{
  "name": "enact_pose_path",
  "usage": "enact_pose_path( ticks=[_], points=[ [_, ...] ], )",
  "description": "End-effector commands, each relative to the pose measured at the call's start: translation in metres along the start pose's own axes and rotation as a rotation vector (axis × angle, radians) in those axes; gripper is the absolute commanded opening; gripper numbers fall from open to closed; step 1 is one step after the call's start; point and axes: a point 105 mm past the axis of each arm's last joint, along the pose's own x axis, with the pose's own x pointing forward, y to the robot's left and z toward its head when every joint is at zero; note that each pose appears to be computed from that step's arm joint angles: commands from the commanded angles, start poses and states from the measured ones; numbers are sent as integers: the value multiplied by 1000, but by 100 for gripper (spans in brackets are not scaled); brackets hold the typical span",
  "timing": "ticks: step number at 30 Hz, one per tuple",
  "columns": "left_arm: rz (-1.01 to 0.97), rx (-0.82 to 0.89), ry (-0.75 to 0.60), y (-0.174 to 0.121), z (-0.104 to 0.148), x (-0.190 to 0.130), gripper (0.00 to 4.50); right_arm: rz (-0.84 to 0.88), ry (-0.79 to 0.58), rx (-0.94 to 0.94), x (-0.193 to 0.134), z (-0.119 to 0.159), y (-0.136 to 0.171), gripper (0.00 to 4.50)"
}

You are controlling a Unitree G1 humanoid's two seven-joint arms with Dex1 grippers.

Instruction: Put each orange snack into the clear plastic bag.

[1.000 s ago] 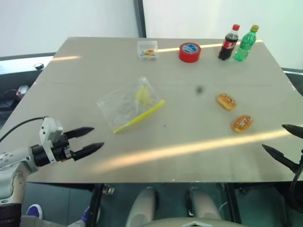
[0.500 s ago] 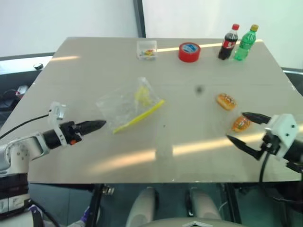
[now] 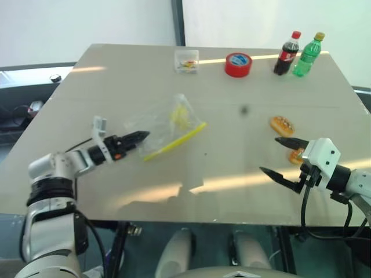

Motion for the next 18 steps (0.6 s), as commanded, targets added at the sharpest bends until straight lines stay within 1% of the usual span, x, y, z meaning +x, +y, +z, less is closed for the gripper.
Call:
enact_pose_path(
  ticks=[1, 2, 4, 5, 7, 9, 11, 12, 15, 18],
  points=[
    [42, -123, 77, 18, -29, 16, 375, -4, -3, -42, -2, 9, 3, 450],
    [29, -148, 77, 16, -30, 21, 316, -7, 3, -46, -2, 8, 3, 450],
    [12, -174, 83, 13, -31, 26, 221, -11, 5, -49, -2, 8, 3, 450],
    [3, -197, 83, 12, -31, 27, 189, -16, 2, -53, -2, 9, 3, 450],
    [-24, -241, 73, 6, -28, 29, 90, -32, -5, -73, 1, 11, 2, 450],
    [-93, -291, 47, -10, -18, 29, 21, -57, -5, -142, 7, 13, 1, 450],
    [-156, -330, 26, -26, -7, 28, 5, -69, 6, -211, 16, 11, 0, 450],
    [-192, -341, 30, -36, -3, 26, 5, -87, 9, -239, 22, 10, -3, 450],
    [-267, -351, 54, -62, 2, 22, 5, -136, 18, -322, 43, 8, -11, 450],
    [-330, -327, 75, -84, 4, 22, 5, -183, 25, -456, 68, 7, -22, 450]
  ],
)
